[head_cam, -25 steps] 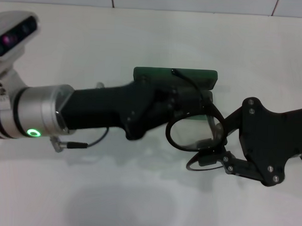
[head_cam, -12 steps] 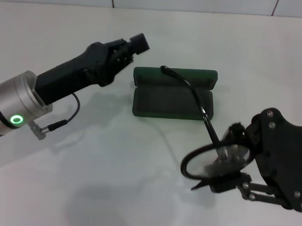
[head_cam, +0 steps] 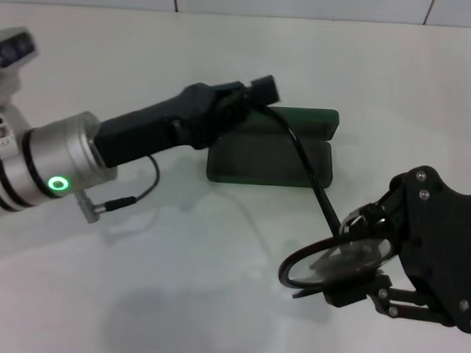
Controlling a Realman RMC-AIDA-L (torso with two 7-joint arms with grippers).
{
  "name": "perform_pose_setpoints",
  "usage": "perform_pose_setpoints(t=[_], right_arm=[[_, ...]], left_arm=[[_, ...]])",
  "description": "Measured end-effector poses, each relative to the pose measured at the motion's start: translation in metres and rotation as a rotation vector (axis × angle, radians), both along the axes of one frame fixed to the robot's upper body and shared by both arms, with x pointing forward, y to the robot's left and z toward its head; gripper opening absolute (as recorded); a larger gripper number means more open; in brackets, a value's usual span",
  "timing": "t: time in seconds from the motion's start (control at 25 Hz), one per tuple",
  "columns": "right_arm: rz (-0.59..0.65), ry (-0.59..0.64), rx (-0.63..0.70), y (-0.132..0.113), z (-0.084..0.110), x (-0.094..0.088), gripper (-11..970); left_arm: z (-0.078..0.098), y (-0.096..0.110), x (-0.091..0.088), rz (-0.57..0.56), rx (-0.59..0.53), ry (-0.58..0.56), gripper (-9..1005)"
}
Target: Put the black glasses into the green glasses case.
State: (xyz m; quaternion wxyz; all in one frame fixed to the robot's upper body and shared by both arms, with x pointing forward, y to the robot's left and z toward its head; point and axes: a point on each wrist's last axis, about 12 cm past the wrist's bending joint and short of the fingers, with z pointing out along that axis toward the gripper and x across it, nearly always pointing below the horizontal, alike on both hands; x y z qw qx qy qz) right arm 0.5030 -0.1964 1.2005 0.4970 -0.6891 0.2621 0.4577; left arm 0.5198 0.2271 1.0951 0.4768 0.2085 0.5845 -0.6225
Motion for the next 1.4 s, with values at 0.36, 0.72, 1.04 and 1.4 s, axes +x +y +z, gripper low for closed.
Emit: perform_pose_setpoints(t=[0.36,0.72,1.04,1.4], right_arm=[[0.0,-0.016,0.007,0.002,0.001,0.002,105],[0.02,-0.016,0.017,0.01,0.002,0.01,105],[0.012,0.011,0.024,0.01,-0.003,0.013,105],[-0.024,0.036,0.023,0.006,-0.01,0.015,105]], left_arm=[[0.008,-0.012,0.002,-0.093,-0.04,0.028,28],[0.007,-0.019,0.001,-0.127,-0.042,0.051,28],[0.009,-0.022,-0.002,-0.161,-0.059,0.034,28],[0.015,-0.021,-0.006,-0.201,-0.085,-0.008,28]])
